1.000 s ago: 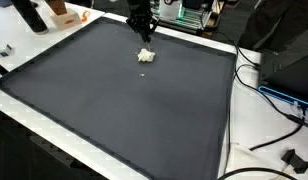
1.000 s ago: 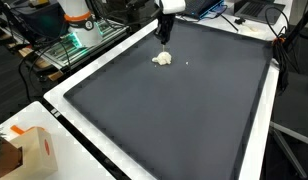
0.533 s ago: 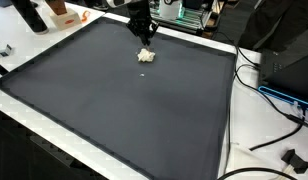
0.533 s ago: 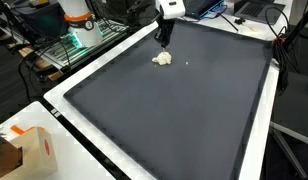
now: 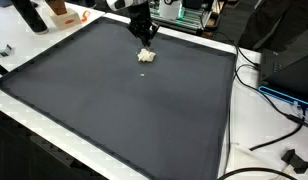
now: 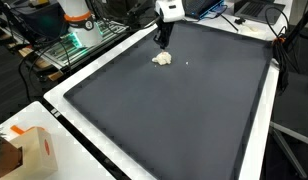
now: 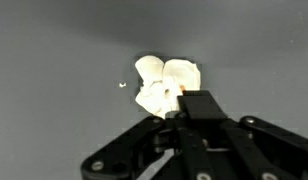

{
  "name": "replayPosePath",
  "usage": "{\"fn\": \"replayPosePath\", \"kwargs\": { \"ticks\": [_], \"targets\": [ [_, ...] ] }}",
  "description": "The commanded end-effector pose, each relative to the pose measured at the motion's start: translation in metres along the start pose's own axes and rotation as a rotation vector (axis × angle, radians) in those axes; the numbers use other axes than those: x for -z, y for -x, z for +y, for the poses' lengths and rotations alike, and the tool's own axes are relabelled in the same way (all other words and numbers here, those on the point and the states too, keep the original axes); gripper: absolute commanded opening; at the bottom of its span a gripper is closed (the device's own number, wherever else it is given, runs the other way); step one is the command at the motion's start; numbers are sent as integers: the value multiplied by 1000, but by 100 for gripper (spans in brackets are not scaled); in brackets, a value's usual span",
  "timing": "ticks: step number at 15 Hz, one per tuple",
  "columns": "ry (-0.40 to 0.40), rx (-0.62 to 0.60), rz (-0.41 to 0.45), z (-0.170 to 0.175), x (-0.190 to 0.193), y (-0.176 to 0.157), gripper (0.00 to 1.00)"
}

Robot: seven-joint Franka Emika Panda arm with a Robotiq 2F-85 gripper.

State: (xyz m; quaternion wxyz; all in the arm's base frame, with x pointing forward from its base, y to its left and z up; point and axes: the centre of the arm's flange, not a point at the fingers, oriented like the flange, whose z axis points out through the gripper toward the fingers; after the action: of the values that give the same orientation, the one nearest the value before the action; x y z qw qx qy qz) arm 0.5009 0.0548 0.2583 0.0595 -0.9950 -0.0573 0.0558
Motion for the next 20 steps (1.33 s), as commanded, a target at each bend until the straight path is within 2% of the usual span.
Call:
{"fn": "replayPosePath", "kwargs": {
  "ticks": [1,12,20],
  "targets": [
    [5,7,-13,0,-18,2,3],
    [3,-3,-26,1,-32,-2,3],
    [7,4,-13,-6,-7,8,3]
  ]
}}
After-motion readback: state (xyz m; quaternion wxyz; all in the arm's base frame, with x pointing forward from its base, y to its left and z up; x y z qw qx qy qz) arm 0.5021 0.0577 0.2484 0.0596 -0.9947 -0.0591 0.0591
